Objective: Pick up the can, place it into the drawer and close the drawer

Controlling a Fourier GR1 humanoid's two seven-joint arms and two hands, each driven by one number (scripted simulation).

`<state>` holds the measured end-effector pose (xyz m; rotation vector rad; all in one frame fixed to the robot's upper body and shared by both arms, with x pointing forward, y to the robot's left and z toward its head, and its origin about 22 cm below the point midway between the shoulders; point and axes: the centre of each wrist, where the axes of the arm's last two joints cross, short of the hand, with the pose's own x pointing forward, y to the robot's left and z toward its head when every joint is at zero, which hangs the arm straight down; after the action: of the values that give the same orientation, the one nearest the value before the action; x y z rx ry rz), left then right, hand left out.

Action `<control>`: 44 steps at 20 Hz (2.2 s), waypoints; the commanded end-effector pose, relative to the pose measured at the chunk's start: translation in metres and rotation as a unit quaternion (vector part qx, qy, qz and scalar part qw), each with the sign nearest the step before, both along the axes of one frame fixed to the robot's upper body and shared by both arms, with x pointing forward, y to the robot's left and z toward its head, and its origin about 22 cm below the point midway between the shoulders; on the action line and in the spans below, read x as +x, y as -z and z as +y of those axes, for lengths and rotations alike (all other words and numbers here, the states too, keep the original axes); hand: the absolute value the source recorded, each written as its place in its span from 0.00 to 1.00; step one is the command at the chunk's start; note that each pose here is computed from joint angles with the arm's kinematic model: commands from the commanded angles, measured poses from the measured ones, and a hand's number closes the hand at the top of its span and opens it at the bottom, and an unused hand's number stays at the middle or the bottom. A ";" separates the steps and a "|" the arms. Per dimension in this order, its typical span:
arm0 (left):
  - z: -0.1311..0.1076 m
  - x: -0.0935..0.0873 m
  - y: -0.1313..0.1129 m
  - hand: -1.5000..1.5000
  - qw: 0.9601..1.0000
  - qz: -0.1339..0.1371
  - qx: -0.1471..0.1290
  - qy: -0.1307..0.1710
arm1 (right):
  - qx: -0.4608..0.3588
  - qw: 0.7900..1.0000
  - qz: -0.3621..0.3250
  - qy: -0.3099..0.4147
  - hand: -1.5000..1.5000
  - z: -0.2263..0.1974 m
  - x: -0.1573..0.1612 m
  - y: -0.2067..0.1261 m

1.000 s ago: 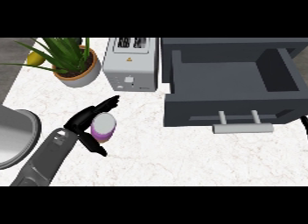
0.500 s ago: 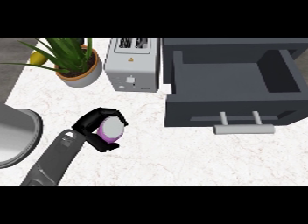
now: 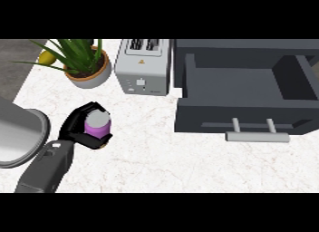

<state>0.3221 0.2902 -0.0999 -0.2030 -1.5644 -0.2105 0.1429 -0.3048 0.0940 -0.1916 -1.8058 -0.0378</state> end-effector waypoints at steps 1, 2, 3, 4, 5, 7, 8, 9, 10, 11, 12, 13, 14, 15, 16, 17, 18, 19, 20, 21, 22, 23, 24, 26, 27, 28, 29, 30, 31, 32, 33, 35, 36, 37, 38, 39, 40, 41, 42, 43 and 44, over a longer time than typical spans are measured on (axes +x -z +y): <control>0.010 -0.007 0.004 1.00 0.983 -0.006 -0.031 -0.183 | 0.007 1.000 0.003 0.001 0.00 0.000 -0.002 0.006; 0.004 -0.005 0.002 1.00 0.982 -0.016 -0.033 -0.187 | 0.009 1.000 -0.003 0.003 0.00 0.003 0.000 0.000; 0.004 0.001 -0.005 1.00 0.980 -0.023 -0.040 -0.191 | 0.005 1.000 0.007 0.006 0.00 -0.001 -0.001 0.008; 0.001 0.003 -0.010 1.00 0.982 -0.028 -0.036 -0.186 | 0.005 1.000 -0.003 0.000 0.00 -0.005 -0.002 -0.004; -0.018 0.005 -0.011 1.00 0.981 -0.033 -0.041 -0.185 | 0.010 1.000 -0.002 -0.008 0.00 -0.001 -0.001 0.005; -0.027 0.016 -0.035 1.00 0.985 -0.046 -0.051 -0.160 | 0.000 1.000 -0.003 -0.001 0.00 -0.007 -0.007 0.007; -0.028 0.008 -0.036 1.00 0.986 -0.052 -0.039 -0.155 | 0.000 1.000 -0.006 -0.001 0.00 -0.006 -0.009 -0.008; -0.035 0.014 -0.050 1.00 0.986 -0.051 -0.039 -0.157 | 0.006 1.000 -0.003 0.003 0.00 0.002 -0.005 -0.008; -0.041 0.017 -0.061 1.00 0.989 -0.051 -0.031 -0.138 | -0.002 1.000 -0.004 -0.006 0.00 0.002 -0.007 -0.011; -0.030 0.003 -0.060 1.00 0.988 -0.052 -0.025 -0.143 | 0.000 1.000 -0.008 0.011 0.00 -0.004 -0.022 0.002; -0.053 0.002 -0.066 1.00 0.990 -0.053 -0.030 -0.124 | 0.001 1.000 -0.010 -0.001 0.00 -0.005 -0.005 -0.002; -0.063 0.013 -0.086 1.00 0.989 -0.059 -0.039 -0.131 | -0.002 1.000 -0.002 -0.001 0.00 0.004 -0.024 0.004; -0.079 0.017 -0.092 1.00 0.989 -0.080 -0.026 -0.121 | 0.011 1.000 -0.006 0.004 0.00 0.005 -0.011 -0.015; -0.063 0.005 -0.101 1.00 0.988 -0.085 -0.017 -0.130 | 0.005 1.000 -0.007 -0.004 0.00 0.003 -0.020 0.008; -0.100 0.012 -0.113 1.00 0.988 -0.091 -0.023 -0.124 | 0.000 1.000 -0.008 0.001 0.00 0.003 -0.022 -0.008; -0.088 0.013 -0.126 1.00 0.989 -0.093 -0.018 -0.116 | 0.001 1.000 -0.012 -0.001 0.00 -0.009 -0.010 -0.009; -0.103 0.016 -0.145 1.00 0.988 -0.099 -0.012 -0.114 | -0.004 1.000 -0.017 -0.001 0.00 0.006 -0.013 0.004; -0.112 0.023 -0.160 1.00 0.988 -0.101 -0.014 -0.113 | 0.003 1.000 -0.010 0.000 0.00 0.009 -0.007 -0.014; -0.113 0.008 -0.156 1.00 0.990 -0.098 -0.015 -0.098 | -0.002 1.000 -0.010 -0.006 0.00 0.009 -0.006 0.000; -0.119 0.010 -0.176 1.00 0.990 -0.095 -0.021 -0.104 | 0.003 1.000 -0.018 0.001 0.00 -0.002 -0.008 -0.005; -0.134 0.020 -0.187 1.00 0.992 -0.087 -0.016 -0.094 | -0.001 1.000 -0.009 -0.007 0.00 0.004 -0.014 -0.011; -0.148 0.017 -0.195 1.00 0.992 -0.088 -0.022 -0.087 | 0.003 1.000 -0.013 -0.005 0.00 -0.004 0.001 -0.006; -0.138 0.020 -0.202 1.00 0.991 -0.091 -0.010 -0.094 | 0.000 1.000 -0.012 0.004 0.00 -0.012 -0.010 -0.010; -0.157 0.022 -0.217 1.00 0.992 -0.091 -0.006 -0.082 | 0.000 1.000 -0.011 -0.005 0.00 0.007 -0.002 -0.002; -0.169 0.016 -0.227 1.00 0.991 -0.102 -0.003 -0.082 | -0.003 1.000 -0.020 0.004 0.00 0.004 -0.003 -0.004; -0.173 0.030 -0.238 1.00 0.991 -0.107 0.007 -0.081 | 0.001 1.000 -0.014 0.000 0.00 -0.004 -0.019 -0.016; -0.175 0.039 -0.253 1.00 0.992 -0.107 -0.004 -0.071 | -0.001 1.000 -0.017 -0.007 0.00 -0.011 0.009 -0.016; -0.188 0.028 -0.253 1.00 0.990 -0.115 0.006 -0.079 | 0.003 1.000 -0.010 0.003 0.00 -0.001 0.003 -0.008; -0.204 0.022 -0.256 1.00 0.991 -0.117 0.007 -0.069 | -0.005 1.000 -0.004 0.001 0.00 -0.004 0.003 0.001; -0.210 0.030 -0.265 1.00 0.989 -0.122 0.017 -0.081 | 0.001 1.000 -0.011 -0.009 0.00 0.000 0.005 0.000; -0.195 0.049 -0.279 1.00 0.990 -0.122 0.014 -0.072 | 0.001 1.000 -0.011 -0.004 0.00 -0.004 -0.016 -0.002; -0.217 0.045 -0.301 1.00 0.988 -0.134 0.006 -0.071 | 0.004 1.000 -0.015 0.002 0.00 0.001 -0.010 0.001; -0.222 0.053 -0.271 1.00 0.989 -0.126 0.017 -0.074 | -0.003 1.000 -0.015 -0.008 0.00 0.007 0.004 -0.012; -0.227 0.051 -0.309 1.00 0.990 -0.127 0.013 -0.063 | -0.003 1.000 -0.010 -0.005 0.00 -0.002 -0.006 -0.018; -0.243 0.047 -0.296 1.00 0.989 -0.133 0.021 -0.069 | 0.003 1.000 -0.012 -0.007 0.00 -0.009 -0.009 -0.011; -0.248 0.064 -0.307 1.00 0.989 -0.128 0.022 -0.065 | -0.002 1.000 -0.023 -0.010 0.00 -0.005 0.004 -0.012; -0.253 0.061 -0.314 1.00 0.989 -0.131 0.021 -0.069 | 0.005 1.000 -0.008 -0.007 0.00 0.003 0.003 -0.001; -0.257 0.067 -0.310 1.00 0.989 -0.121 0.021 -0.077 | -0.007 1.000 -0.014 -0.011 0.00 -0.004 -0.001 -0.004; -0.264 0.057 -0.324 1.00 0.989 -0.130 0.026 -0.062 | 0.000 1.000 -0.016 -0.004 0.00 0.002 -0.002 -0.011; -0.268 0.053 -0.298 1.00 0.991 -0.120 0.029 -0.058 | 0.000 1.000 -0.016 -0.004 0.00 0.007 0.002 -0.009; -0.267 0.066 -0.311 1.00 0.991 -0.117 0.023 -0.067 | -0.003 1.000 -0.011 -0.009 0.00 0.003 -0.006 -0.015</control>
<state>0.3805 0.0376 0.2035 -0.0436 -1.8088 -0.1707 0.1411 -0.3036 0.1034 -0.1816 -1.8342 -0.0290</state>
